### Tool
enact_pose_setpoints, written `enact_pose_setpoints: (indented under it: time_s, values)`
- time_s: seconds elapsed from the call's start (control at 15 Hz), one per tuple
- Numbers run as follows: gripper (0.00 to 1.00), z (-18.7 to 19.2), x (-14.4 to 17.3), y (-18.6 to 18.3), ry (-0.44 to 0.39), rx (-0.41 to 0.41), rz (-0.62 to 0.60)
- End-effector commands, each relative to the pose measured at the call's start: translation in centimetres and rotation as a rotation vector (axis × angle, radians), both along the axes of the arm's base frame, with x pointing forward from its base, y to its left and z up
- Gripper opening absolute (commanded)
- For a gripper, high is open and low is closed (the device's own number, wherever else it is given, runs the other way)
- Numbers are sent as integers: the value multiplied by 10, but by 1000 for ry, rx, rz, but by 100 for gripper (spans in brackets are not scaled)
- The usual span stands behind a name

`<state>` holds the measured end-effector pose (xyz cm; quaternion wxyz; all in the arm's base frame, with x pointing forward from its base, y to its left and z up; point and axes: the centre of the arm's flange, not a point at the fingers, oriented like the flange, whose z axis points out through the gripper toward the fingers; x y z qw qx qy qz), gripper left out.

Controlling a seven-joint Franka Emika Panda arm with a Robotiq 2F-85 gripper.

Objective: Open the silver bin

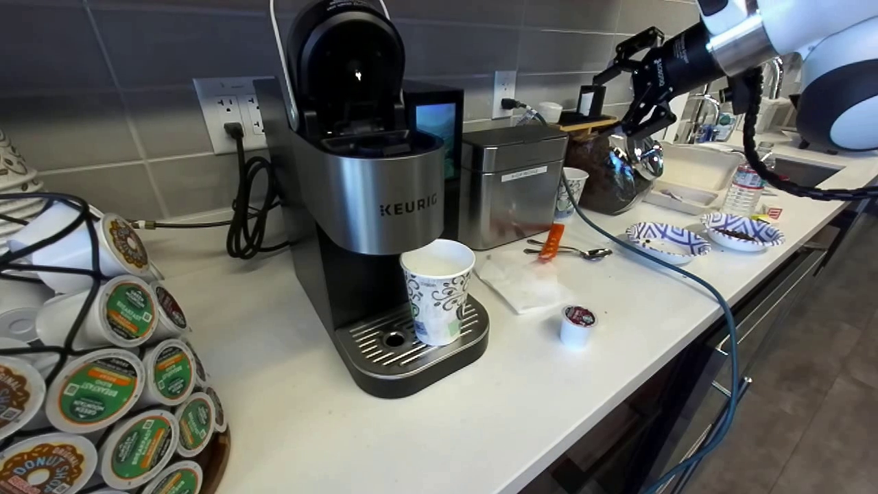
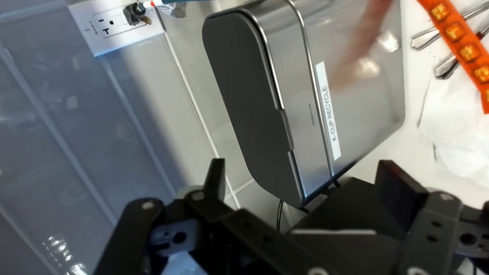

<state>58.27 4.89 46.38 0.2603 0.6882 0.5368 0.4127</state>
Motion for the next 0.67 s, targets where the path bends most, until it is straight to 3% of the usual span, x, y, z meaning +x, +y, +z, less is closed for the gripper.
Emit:
enact_pose_setpoints:
  time_s: [0.0,0.13,0.2,0.27,0.6]
  values:
    - [100,0,4,-1,-4,-2,0]
    - [100,-1,8,3,-4,-2,6]
    - [100,-5,13,7,-29,-64,12]
    - [100,-9,19,11,-97,-106,43]
    - [100,3,37,5,-235,-220,122]
